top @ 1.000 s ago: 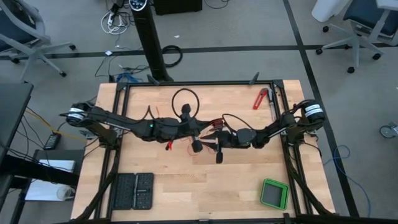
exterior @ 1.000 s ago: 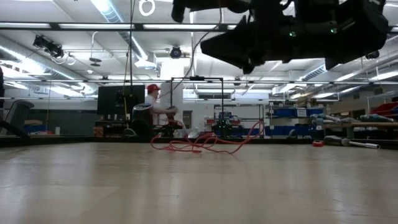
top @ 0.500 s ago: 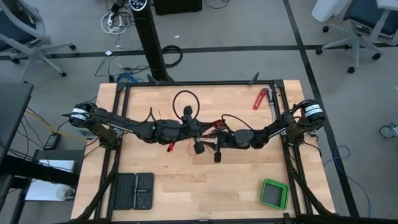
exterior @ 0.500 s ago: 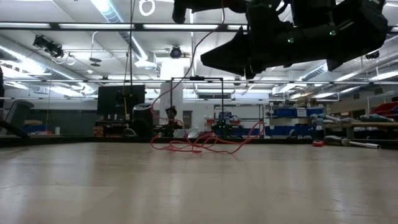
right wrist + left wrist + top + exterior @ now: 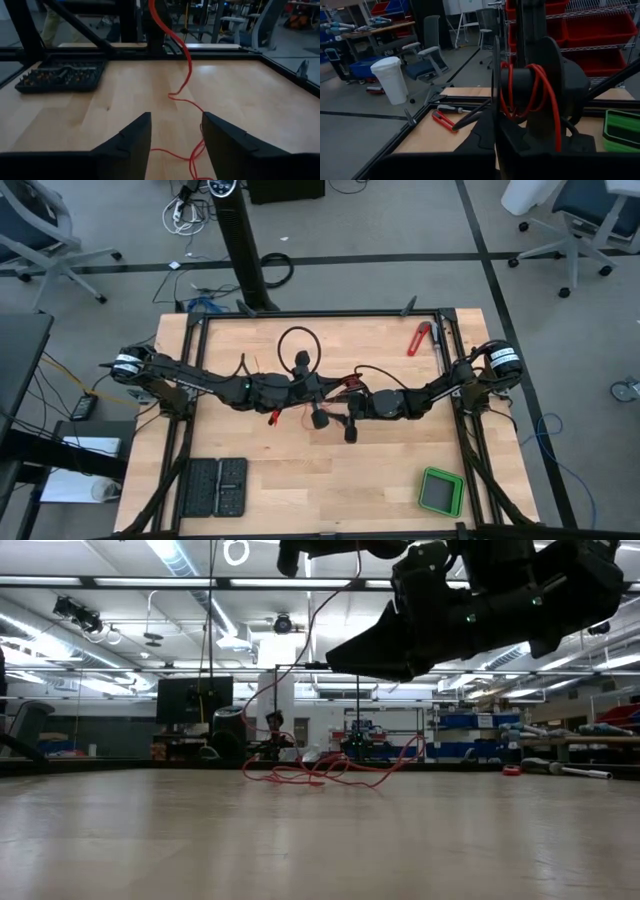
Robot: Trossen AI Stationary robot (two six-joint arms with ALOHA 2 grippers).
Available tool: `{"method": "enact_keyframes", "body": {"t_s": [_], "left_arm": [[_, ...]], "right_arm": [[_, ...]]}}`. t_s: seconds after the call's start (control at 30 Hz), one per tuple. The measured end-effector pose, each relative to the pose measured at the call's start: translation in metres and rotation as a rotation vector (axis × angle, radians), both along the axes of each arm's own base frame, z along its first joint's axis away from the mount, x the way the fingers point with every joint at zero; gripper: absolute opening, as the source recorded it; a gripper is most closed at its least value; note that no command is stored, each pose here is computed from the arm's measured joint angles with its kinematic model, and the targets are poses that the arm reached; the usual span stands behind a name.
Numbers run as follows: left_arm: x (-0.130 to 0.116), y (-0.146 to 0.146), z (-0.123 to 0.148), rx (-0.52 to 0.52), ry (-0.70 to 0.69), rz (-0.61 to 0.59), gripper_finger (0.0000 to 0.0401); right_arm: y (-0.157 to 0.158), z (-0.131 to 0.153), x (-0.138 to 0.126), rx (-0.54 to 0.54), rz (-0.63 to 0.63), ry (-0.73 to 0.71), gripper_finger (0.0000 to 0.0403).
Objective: Coil cords
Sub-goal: Coil the red wire onto the black spool
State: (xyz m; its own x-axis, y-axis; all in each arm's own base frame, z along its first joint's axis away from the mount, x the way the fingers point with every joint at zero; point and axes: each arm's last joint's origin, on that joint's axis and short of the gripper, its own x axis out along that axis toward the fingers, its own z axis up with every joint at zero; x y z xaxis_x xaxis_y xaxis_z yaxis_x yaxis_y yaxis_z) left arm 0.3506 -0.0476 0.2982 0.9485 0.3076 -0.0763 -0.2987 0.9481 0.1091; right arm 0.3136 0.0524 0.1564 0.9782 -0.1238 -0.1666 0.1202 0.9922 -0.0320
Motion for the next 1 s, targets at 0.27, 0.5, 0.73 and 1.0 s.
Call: {"method": "enact_keyframes", "body": {"t_s": [0.27,0.5,0.73,1.0], "left_arm": [[0.000,0.000,0.000,0.004,0.001,0.000,0.0001],[0.000,0.000,0.000,0.005,0.002,0.000,0.0001],[0.000,0.000,0.000,0.000,-0.002,0.000,0.0001],[0.000,0.000,0.002,-0.022,-0.026,0.002,0.0001]], "right_arm": [[-0.001,-0.001,0.000,-0.020,-0.001,0.009,0.0213],[-0.004,-0.002,0.000,0.044,-0.018,0.018,0.0209],[0.002,0.008,0.001,0.054,0.006,-0.094,0.0207],[0.009,0.015,-0.001,0.010,-0.023,-0.150,0.0205]]}}
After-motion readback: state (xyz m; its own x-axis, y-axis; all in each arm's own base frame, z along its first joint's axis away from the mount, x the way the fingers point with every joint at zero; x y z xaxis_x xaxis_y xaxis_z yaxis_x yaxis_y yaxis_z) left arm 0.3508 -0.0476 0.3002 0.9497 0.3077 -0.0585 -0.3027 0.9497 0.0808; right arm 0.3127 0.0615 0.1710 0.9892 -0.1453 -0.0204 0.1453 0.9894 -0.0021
